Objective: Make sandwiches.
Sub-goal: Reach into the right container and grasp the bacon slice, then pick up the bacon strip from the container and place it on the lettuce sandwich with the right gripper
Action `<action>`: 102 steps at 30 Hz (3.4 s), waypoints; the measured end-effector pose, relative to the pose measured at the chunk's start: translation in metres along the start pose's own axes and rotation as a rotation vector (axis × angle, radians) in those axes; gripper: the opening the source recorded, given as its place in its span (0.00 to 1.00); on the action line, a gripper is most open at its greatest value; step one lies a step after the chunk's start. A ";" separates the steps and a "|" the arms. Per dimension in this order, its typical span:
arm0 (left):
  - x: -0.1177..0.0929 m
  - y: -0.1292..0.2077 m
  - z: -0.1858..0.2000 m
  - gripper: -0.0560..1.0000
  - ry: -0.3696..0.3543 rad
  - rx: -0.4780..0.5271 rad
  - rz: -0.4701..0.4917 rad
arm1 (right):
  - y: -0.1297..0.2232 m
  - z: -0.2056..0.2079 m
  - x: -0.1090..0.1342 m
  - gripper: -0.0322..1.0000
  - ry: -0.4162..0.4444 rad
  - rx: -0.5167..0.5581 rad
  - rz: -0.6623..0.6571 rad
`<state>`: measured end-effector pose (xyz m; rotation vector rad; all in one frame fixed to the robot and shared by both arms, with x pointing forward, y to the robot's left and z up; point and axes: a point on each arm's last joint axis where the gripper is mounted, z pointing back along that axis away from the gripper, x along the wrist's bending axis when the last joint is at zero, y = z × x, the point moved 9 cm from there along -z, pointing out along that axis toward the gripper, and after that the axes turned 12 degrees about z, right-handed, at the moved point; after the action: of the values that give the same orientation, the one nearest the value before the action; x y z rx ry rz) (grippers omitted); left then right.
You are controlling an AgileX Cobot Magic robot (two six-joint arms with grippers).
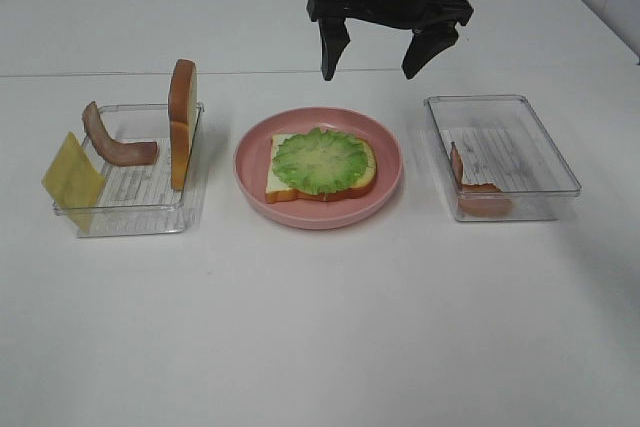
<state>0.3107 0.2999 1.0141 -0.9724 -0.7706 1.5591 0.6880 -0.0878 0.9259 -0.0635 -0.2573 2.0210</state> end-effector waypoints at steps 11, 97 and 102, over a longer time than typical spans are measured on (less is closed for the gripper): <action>0.000 0.000 0.000 0.99 0.000 0.000 0.000 | 0.073 0.009 -0.046 0.91 0.024 0.153 -0.138; 0.000 0.000 0.000 0.99 0.000 0.000 0.000 | 0.054 0.027 -0.027 0.05 -0.164 0.030 -0.158; 0.000 0.000 0.000 0.99 0.000 0.000 0.000 | 0.035 0.040 0.010 0.05 -0.366 -0.056 -0.112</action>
<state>0.3107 0.2999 1.0141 -0.9724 -0.7706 1.5591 0.6464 -0.0994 0.9580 0.2826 -0.5359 1.9037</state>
